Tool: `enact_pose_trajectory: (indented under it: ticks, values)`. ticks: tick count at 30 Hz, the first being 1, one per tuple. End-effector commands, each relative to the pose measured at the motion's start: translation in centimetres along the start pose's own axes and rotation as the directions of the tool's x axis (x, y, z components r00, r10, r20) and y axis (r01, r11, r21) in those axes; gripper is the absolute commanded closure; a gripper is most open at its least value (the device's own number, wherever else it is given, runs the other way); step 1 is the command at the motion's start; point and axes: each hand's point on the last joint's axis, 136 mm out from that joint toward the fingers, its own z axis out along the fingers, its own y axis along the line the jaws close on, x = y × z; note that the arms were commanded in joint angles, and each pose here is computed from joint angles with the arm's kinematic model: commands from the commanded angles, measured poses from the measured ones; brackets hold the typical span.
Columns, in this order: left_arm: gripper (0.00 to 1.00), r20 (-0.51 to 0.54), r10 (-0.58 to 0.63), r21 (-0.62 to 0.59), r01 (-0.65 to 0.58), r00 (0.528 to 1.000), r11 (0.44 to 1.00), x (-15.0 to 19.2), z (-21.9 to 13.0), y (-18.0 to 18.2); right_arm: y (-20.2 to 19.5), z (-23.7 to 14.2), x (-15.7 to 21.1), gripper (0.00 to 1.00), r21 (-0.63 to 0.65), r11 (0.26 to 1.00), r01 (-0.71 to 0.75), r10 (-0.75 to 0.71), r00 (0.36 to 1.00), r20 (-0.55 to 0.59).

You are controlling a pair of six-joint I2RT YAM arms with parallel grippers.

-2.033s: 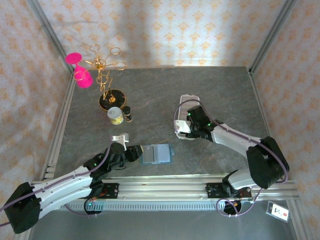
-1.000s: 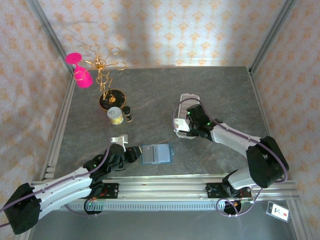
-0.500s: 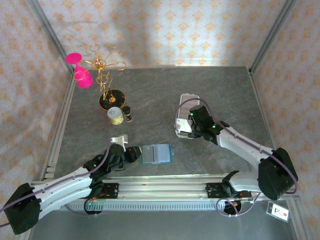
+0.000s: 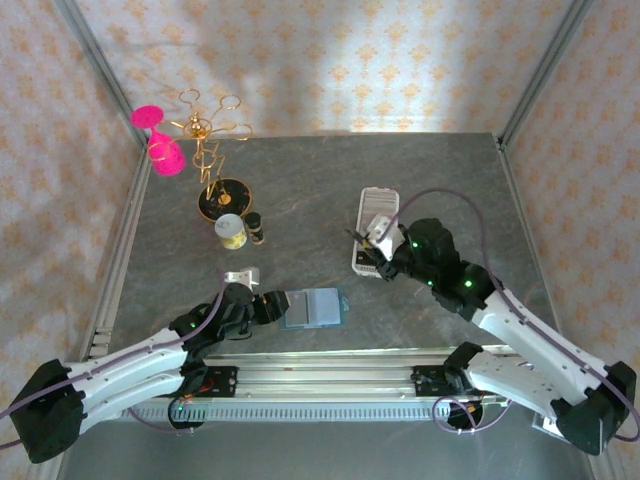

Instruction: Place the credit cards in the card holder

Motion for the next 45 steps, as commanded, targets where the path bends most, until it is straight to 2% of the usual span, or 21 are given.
enact_pose_trajectory:
  ticks: [1,2,5,9,10,12,18,22,28,34,45]
  values:
    - [0.36,-0.011,0.019,-0.008,-0.019,1.0,1.0,-0.1,-0.1,-0.4,-0.1,-1.0,-3.7,1.0,-0.1,0.832,-0.546,0.555,0.815,0.167]
    - [0.36,-0.014,0.02,-0.013,-0.02,1.0,1.0,-0.1,-0.1,-0.4,0.4,-1.0,-3.8,1.0,-0.151,0.784,-0.602,0.62,0.768,0.161]
    - [0.39,-0.019,0.014,-0.027,-0.014,1.0,1.0,0.0,0.1,-0.2,2.3,0.0,-3.0,1.0,-0.281,0.579,-0.765,0.808,0.585,0.071]
    - [0.43,-0.033,0.008,-0.047,-0.01,0.999,0.999,0.3,0.5,0.2,4.6,2.8,1.0,1.0,-0.24,0.318,-0.917,0.926,0.355,-0.127]
    - [0.43,-0.035,0.006,-0.047,-0.008,0.999,0.999,0.3,0.6,0.1,5.5,3.4,2.0,1.0,-0.221,0.278,-0.935,0.935,0.316,-0.161]
    - [0.44,-0.044,0.001,-0.051,-0.003,0.999,0.999,0.5,0.9,0.3,7.4,4.3,3.6,1.0,-0.193,0.248,-0.949,0.938,0.285,-0.198]
    - [0.54,-0.07,-0.009,-0.052,0.006,0.998,0.999,1.1,1.4,0.4,11.2,6.8,7.6,1.0,-0.091,0.233,-0.968,0.932,0.249,-0.263]
    - [0.63,-0.091,-0.011,-0.051,0.007,0.996,0.999,1.7,1.7,0.6,12.3,8.1,10.2,1.0,-0.003,0.26,-0.966,0.925,0.25,-0.286]
    - [0.63,-0.115,-0.019,-0.061,0.013,0.993,0.998,2.4,2.1,1.1,12.2,9.0,12.7,1.0,0.074,0.295,-0.953,0.926,0.266,-0.27]
    - [0.67,-0.133,-0.014,-0.077,0.003,0.991,0.997,2.8,2.4,1.6,13.2,9.7,12.5,1.0,0.04,0.278,-0.96,0.918,0.253,-0.305]
    - [0.68,-0.133,-0.017,-0.079,0.007,0.991,0.997,3.0,2.3,1.8,13.8,10.3,14.2,1.0,0.085,0.296,-0.951,0.91,0.254,-0.328]
